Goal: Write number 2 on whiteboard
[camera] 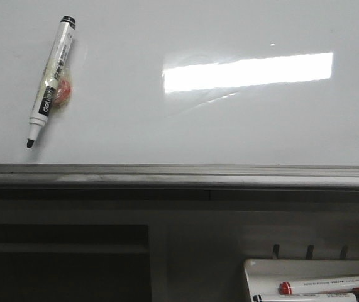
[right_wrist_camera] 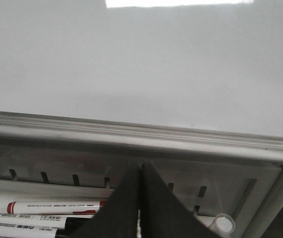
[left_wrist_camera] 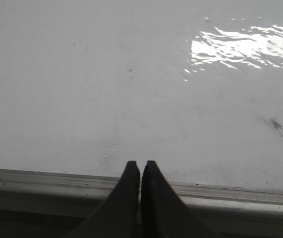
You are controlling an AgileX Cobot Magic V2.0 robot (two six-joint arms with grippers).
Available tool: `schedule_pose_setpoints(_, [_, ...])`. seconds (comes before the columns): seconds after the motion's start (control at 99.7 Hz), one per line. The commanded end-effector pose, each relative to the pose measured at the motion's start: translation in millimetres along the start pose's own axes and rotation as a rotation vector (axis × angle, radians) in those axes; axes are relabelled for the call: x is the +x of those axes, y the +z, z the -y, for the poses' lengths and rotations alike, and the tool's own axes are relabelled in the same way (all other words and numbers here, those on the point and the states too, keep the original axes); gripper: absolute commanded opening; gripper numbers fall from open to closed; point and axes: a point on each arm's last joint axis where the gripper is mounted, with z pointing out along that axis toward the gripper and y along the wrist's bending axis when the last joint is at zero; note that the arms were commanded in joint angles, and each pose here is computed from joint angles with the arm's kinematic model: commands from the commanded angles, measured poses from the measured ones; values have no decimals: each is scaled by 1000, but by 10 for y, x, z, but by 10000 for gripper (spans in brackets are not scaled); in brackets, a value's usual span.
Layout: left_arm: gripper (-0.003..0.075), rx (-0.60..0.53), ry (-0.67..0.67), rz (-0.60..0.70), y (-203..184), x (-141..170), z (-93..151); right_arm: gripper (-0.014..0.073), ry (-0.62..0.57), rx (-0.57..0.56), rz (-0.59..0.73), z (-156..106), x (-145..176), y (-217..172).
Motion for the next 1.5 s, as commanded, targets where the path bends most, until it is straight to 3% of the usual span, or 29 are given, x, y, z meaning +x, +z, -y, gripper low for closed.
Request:
schedule_pose_setpoints(0.0, [-20,32,-5,54,15,-26,23,-71,0,5,7,-1,62,12])
schedule_pose_setpoints(0.772, [-20,62,-3,54,14,-26,43,-71,0,6,13,-1,56,12])
schedule_pose_setpoints(0.943, [-20,66,-7,138,6,-102,46,-71,85,-3,197,-1,-109,-5])
schedule_pose_setpoints(1.063, [-20,68,-7,166,2,-127,47,-71,127,-5,256,5,-162,-17])
schedule_pose_setpoints(1.194, [-20,68,-7,166,2,-127,47,-71,-39,24,243,11,-152,-14])
schedule_pose_setpoints(1.394, [-20,68,-8,171,1,-131,48,-71,-36,29,304,15,-205,-29])
schedule_pose_setpoints(1.404, [-20,69,-49,213,-6,-170,44,-71,-35,34,362,18,-254,-47])
schedule_pose_setpoints(1.494, [-20,70,-62,274,-19,-225,42,-71,-34,38,416,22,-300,-66])
